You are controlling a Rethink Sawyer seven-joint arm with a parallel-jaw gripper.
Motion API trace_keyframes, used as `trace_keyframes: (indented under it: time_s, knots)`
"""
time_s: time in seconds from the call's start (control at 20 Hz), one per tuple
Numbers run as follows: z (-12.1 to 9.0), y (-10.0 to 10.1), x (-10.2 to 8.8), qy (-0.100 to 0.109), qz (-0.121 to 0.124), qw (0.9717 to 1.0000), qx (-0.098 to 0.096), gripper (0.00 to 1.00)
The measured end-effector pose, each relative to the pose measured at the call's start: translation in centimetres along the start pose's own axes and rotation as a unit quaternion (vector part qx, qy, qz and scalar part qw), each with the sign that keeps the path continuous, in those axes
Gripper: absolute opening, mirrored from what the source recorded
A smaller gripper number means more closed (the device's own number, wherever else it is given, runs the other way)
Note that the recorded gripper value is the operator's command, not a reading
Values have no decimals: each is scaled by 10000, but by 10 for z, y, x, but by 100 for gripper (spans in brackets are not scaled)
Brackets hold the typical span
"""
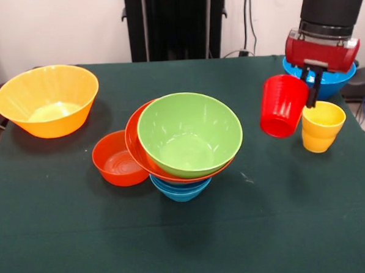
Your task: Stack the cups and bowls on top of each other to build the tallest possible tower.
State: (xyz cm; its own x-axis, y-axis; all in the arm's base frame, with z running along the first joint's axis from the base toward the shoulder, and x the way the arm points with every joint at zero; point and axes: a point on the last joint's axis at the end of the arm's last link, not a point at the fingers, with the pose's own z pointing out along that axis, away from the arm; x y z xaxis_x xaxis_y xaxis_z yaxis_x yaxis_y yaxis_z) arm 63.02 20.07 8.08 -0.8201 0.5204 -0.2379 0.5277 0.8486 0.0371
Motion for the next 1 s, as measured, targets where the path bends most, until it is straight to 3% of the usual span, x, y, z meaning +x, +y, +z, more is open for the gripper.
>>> trace_keyframes:
  time_s: [0.35,0.5,0.6,0.7,0.85,0.95,1.0]
  knots:
    - [-15,-2,-7,154,78,9998,22,0]
    - [-24,-14,-16,451,234,9986,112,0]
    - [-32,-28,-25,748,404,9962,196,0]
    - [-36,-37,-30,915,504,9942,243,0]
    - [-44,-56,-40,1253,713,9890,324,0]
    - [-50,-70,-46,1502,858,9842,367,0]
    - [-54,-82,-53,1759,995,9785,404,0]
